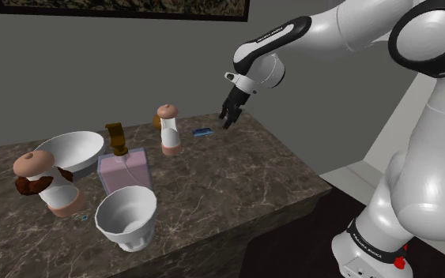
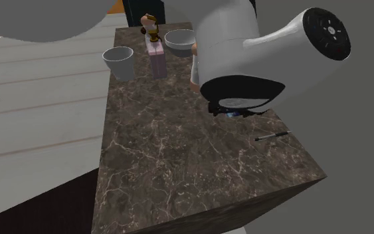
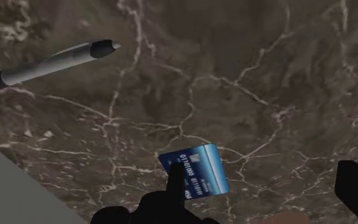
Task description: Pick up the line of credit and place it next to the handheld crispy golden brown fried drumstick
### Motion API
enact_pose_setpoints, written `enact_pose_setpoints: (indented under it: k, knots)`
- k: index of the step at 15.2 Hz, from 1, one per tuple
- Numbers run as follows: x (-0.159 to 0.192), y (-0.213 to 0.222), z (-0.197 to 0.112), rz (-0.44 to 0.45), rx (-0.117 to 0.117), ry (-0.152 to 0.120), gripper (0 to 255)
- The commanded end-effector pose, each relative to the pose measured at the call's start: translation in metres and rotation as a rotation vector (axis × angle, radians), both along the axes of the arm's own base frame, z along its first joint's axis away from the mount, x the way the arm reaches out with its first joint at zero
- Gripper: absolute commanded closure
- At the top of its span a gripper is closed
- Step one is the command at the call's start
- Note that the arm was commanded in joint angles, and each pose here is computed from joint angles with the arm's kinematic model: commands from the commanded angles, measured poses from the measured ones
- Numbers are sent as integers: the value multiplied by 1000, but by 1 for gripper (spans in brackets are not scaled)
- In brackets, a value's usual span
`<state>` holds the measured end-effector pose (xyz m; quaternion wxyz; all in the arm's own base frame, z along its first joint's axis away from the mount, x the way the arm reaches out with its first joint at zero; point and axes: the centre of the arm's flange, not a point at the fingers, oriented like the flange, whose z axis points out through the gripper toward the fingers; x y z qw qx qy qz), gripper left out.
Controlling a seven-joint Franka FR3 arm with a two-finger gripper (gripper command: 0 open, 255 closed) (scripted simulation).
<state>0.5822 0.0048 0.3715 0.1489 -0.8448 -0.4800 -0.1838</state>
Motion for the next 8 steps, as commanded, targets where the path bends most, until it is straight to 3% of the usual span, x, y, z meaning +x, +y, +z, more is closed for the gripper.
enact_pose_setpoints:
  k: [1, 6, 8]
  knots:
    - [21, 11, -6, 70, 21, -34, 0]
    - [70, 46, -20, 232, 70, -112, 0]
    - [73, 51, -25, 241, 73, -116, 0]
